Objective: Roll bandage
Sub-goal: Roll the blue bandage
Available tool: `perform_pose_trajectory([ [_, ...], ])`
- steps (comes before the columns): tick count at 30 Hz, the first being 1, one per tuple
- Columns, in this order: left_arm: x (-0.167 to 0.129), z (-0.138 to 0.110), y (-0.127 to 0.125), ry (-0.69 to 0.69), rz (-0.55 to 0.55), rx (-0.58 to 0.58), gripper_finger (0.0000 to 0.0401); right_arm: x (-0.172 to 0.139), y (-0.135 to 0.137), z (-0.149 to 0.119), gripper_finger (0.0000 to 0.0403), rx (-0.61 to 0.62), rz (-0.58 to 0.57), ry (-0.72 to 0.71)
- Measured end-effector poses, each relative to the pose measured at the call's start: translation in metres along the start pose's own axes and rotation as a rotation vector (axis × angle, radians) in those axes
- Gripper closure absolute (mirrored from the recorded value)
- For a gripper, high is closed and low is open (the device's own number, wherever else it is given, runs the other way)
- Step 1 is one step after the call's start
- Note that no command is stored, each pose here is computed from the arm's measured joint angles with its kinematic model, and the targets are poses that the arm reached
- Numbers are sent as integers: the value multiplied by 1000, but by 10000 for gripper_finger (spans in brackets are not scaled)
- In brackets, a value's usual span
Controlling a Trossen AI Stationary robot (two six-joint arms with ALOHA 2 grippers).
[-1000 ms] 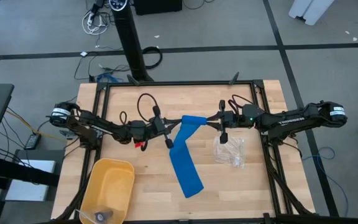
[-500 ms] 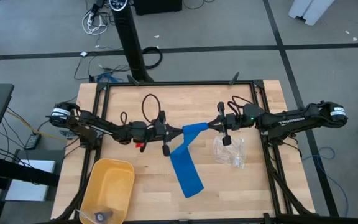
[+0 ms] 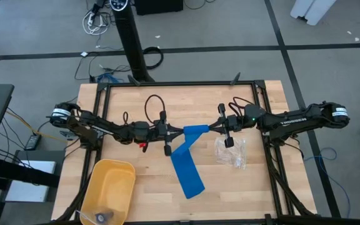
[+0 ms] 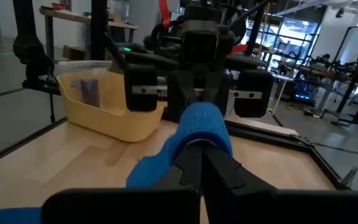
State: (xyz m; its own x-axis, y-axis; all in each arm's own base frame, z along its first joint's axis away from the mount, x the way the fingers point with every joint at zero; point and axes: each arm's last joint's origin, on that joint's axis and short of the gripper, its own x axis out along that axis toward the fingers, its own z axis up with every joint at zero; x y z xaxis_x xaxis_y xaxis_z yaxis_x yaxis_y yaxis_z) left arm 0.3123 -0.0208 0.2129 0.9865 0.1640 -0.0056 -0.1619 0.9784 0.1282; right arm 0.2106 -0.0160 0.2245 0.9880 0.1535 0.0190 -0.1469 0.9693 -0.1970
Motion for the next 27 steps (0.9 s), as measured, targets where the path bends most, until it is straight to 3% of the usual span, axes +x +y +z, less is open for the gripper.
perform_pose_trajectory([
  [9, 0, -1, 0, 18, 40, 31, 370, 0, 0, -1, 402, 11, 3, 12],
  [15, 0, 3, -1, -30, -19, 20, 380, 3, -1, -6, 385, 116, -18, 49],
  [19, 3, 4, -3, 20, -40, 28, 394, 13, -5, -5, 368, 134, -24, 74],
  [27, 5, 2, -5, 56, -62, 34, 395, 28, -10, -4, 395, 138, -44, 123],
])
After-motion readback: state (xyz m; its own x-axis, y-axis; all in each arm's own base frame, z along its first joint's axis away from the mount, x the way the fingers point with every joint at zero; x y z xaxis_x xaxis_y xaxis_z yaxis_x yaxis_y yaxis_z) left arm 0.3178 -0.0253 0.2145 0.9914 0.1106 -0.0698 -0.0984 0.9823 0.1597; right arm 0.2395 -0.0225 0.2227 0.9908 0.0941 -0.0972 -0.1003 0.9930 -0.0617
